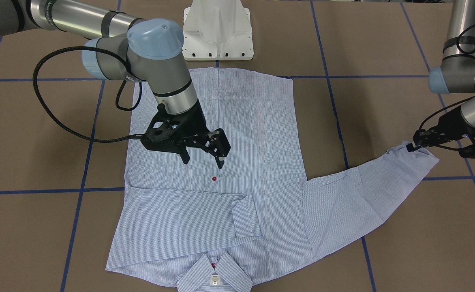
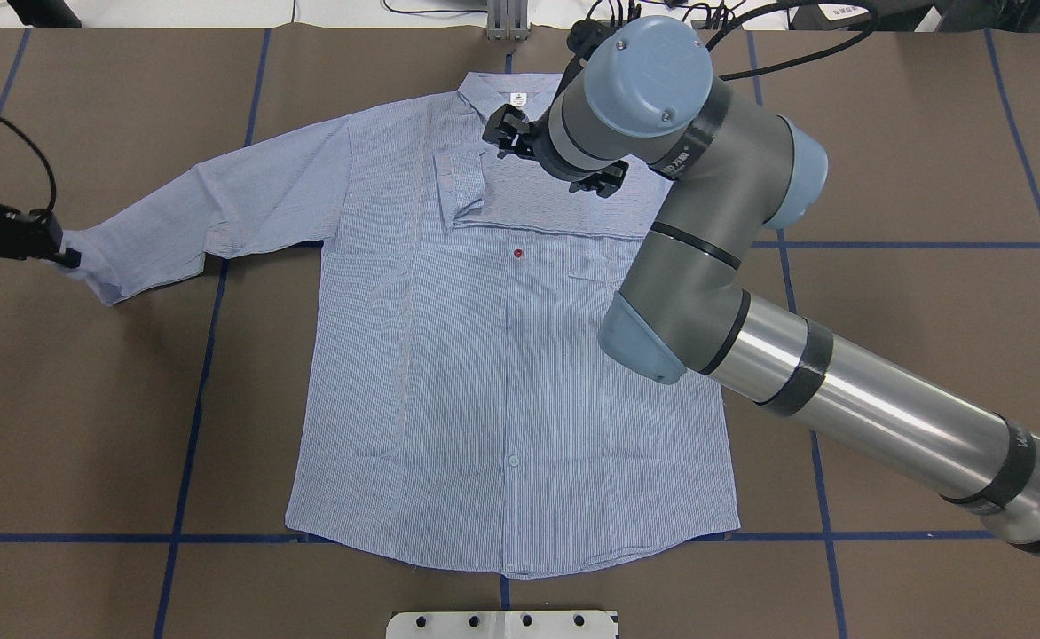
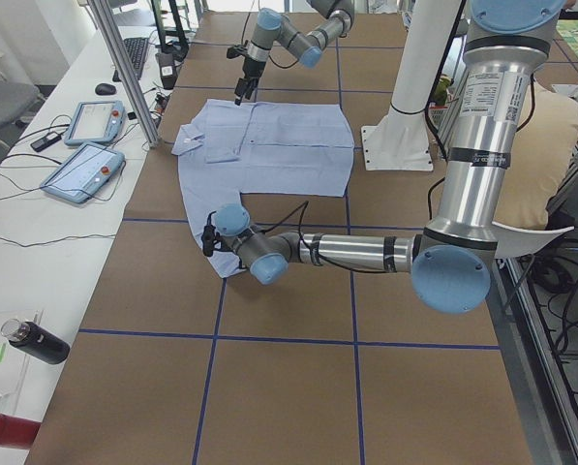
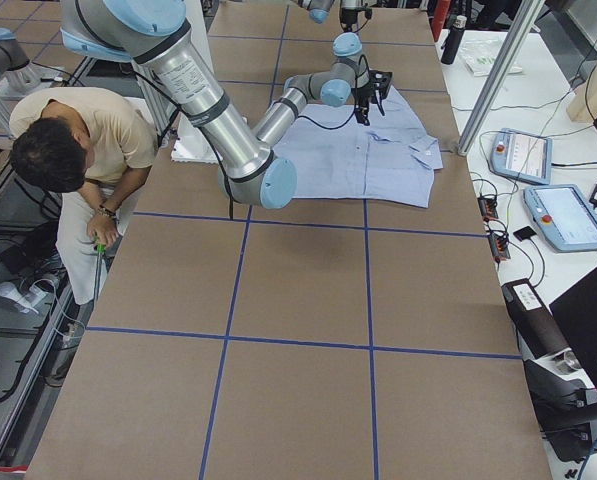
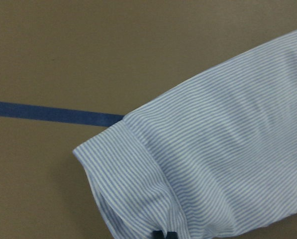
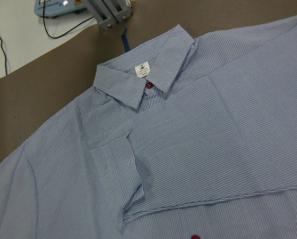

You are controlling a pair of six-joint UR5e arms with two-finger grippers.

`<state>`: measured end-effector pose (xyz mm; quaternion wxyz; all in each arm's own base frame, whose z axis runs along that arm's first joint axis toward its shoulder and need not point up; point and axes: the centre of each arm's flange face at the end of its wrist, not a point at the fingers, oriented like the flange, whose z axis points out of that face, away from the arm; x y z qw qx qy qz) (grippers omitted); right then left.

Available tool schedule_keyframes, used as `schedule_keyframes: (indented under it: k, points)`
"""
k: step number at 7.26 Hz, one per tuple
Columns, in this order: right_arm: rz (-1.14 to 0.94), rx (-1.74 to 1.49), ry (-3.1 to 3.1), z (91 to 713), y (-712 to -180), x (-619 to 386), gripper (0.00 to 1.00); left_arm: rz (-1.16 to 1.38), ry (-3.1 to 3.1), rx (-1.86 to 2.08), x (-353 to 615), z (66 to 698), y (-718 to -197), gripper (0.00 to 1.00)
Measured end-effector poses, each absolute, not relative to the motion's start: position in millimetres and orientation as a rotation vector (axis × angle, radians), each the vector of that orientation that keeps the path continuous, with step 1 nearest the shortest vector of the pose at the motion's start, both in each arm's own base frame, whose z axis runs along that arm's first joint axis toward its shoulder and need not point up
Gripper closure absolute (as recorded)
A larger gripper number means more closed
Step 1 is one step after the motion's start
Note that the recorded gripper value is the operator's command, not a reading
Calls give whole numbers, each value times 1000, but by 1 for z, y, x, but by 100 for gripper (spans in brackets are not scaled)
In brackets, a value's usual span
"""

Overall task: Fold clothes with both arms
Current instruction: 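Fold the other cuff toward the collar with the left gripper while the right withdraws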

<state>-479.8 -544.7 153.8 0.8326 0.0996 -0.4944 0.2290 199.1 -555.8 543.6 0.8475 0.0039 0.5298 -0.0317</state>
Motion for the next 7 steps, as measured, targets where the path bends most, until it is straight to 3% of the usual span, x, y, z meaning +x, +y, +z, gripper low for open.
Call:
schedule_keyframes:
  k: [3, 7]
  points:
    - [499, 202, -1020, 190, -557, -444, 0, -139, 1207, 37, 233, 370, -629, 100]
    - [490, 222, -926, 287, -586, -338, 0, -164, 1364, 122, 283, 185, -637, 100]
